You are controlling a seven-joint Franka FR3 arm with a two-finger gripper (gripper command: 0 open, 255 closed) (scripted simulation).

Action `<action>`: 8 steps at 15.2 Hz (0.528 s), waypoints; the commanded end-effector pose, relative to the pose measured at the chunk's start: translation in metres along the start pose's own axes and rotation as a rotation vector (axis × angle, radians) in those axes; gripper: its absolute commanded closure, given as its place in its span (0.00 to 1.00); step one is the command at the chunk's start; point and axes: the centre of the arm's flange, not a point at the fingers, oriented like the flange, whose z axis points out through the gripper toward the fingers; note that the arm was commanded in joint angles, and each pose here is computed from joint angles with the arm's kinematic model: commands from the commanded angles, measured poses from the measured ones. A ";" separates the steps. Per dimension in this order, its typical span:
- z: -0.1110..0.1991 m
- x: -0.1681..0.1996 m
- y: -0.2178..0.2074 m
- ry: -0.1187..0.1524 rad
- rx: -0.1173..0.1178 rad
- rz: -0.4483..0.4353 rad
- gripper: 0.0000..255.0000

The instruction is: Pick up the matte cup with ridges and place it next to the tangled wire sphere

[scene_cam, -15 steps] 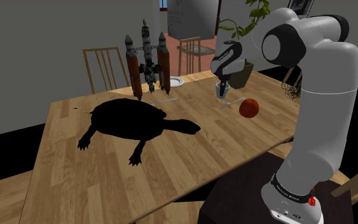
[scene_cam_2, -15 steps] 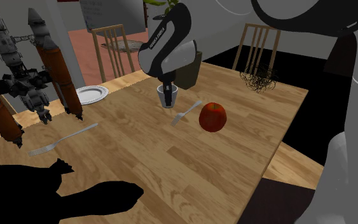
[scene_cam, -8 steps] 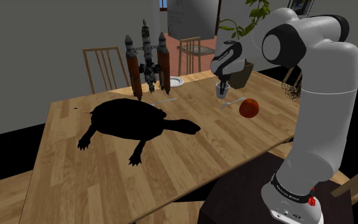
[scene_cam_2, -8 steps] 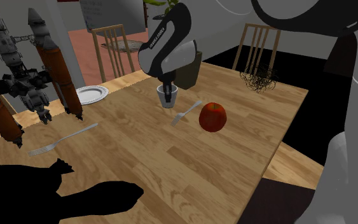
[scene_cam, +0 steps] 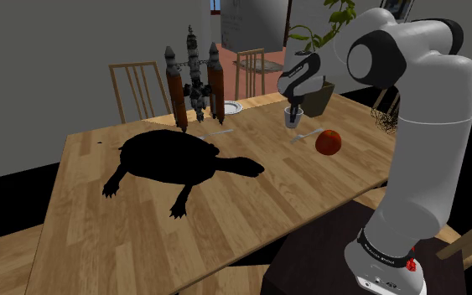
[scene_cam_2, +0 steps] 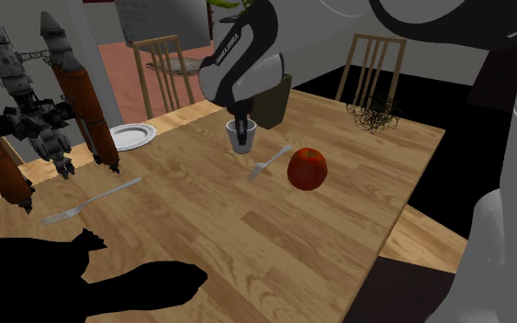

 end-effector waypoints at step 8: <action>-0.046 -0.002 0.010 0.000 0.000 0.000 1.00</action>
